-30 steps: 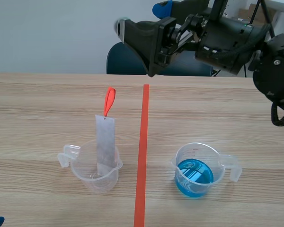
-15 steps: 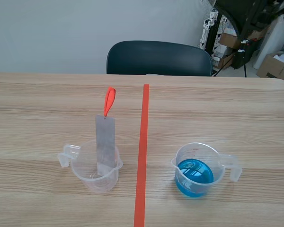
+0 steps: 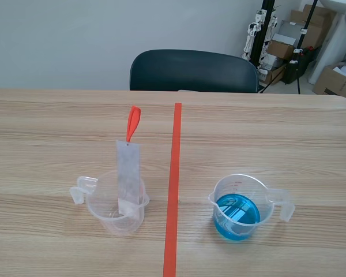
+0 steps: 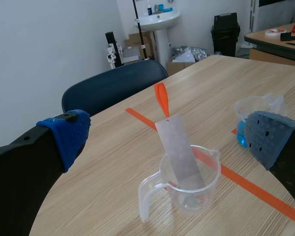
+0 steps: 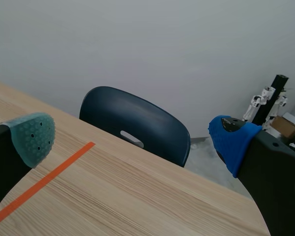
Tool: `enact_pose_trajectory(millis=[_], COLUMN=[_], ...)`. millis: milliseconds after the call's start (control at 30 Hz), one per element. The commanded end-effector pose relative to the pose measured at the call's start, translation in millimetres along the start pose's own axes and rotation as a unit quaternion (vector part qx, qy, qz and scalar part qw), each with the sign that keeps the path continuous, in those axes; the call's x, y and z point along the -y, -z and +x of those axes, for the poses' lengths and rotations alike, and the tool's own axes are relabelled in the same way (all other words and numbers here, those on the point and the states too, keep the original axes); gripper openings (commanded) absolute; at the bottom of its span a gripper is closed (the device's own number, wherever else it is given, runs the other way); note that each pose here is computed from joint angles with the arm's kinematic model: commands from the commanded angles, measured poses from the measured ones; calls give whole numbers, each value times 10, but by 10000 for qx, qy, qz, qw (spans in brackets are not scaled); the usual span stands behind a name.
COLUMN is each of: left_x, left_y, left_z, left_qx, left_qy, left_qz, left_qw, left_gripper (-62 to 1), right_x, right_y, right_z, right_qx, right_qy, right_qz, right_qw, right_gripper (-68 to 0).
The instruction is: Do the redox reaction experiment. return to the home posture
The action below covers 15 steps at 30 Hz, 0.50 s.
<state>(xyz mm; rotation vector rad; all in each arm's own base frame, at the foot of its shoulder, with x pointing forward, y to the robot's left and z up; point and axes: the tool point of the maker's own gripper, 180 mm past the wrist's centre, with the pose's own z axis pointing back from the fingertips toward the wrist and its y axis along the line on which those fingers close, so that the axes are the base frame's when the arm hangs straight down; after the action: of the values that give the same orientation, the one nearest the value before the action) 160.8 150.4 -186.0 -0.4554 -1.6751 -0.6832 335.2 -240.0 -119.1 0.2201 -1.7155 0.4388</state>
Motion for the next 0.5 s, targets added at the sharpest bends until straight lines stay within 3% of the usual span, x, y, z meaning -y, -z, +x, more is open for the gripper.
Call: enact_pose_trajectory(millis=[0,233,400,467], left_x=[-30,2,107,119], left_y=[5,117,207,246], left_z=[22,118,32,-31], left_qx=[68,202,0,-162], left_qy=[-13,33,570,712], left_qz=[146,302,77,27], left_qw=[9999,9993,9983,9973], left_gripper=[14,14,14,14], right_x=[4,35,-115,-160], right_y=[-29,-283,-409,-461], right_z=[59,-265,-573,-599], right_qx=[158,-301,-928,-957], right_qy=[8,-104,-525,-597], right_qz=[-84,-462,-352,-397], right_qw=[9998,9984,9937,9928], right_gripper=[4,4,4,4])
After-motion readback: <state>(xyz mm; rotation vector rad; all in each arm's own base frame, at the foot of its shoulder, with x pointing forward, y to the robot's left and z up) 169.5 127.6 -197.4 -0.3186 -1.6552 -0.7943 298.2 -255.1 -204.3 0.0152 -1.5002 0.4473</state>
